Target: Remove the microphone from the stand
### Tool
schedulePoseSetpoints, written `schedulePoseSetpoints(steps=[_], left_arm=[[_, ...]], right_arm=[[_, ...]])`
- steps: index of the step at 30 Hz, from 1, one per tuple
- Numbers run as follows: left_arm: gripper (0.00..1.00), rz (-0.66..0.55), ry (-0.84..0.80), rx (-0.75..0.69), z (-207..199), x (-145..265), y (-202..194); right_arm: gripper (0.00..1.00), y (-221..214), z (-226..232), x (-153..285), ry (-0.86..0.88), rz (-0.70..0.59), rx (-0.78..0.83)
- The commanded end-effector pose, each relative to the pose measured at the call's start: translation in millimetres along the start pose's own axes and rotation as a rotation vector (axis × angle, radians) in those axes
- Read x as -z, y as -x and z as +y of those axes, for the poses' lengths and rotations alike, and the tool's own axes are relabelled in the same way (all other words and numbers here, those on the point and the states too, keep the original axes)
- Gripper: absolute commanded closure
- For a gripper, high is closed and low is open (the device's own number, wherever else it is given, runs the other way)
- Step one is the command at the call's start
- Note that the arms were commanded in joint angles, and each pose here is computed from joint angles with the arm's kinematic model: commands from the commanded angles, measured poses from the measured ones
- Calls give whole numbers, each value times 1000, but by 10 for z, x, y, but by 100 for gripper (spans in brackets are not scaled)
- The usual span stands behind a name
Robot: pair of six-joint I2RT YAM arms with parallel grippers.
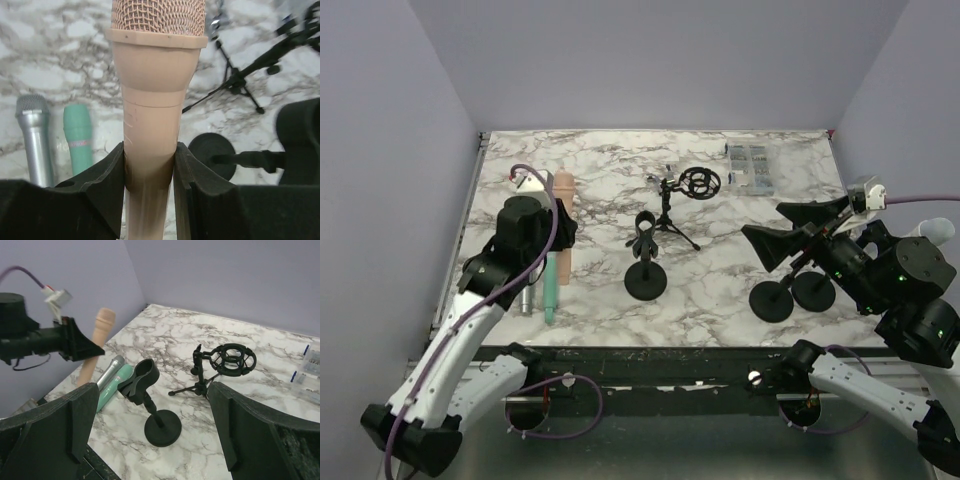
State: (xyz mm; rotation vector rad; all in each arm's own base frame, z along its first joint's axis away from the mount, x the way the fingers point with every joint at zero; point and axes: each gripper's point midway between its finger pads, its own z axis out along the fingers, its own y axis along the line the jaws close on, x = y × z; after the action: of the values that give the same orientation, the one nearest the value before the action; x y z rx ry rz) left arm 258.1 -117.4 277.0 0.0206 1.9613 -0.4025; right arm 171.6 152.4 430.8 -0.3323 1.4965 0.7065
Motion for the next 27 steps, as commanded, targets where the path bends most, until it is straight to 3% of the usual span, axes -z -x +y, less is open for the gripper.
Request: schedulePoseSetpoints(steps=[1, 6, 18, 27], left_arm=[[100, 271, 72, 108, 249, -432, -760], [100, 403, 177, 56, 488, -706, -1160], [100, 668, 293, 128, 808, -1059, -1749], [100, 720, 374, 126, 972, -1050, -1911]], right_arm=[[0, 5, -71, -8, -44, -4, -14], [0, -17, -105, -10, -62, 1, -13], [0, -26, -167, -38, -88, -11, 19], [0, -38, -221, 36, -108, -17, 29]])
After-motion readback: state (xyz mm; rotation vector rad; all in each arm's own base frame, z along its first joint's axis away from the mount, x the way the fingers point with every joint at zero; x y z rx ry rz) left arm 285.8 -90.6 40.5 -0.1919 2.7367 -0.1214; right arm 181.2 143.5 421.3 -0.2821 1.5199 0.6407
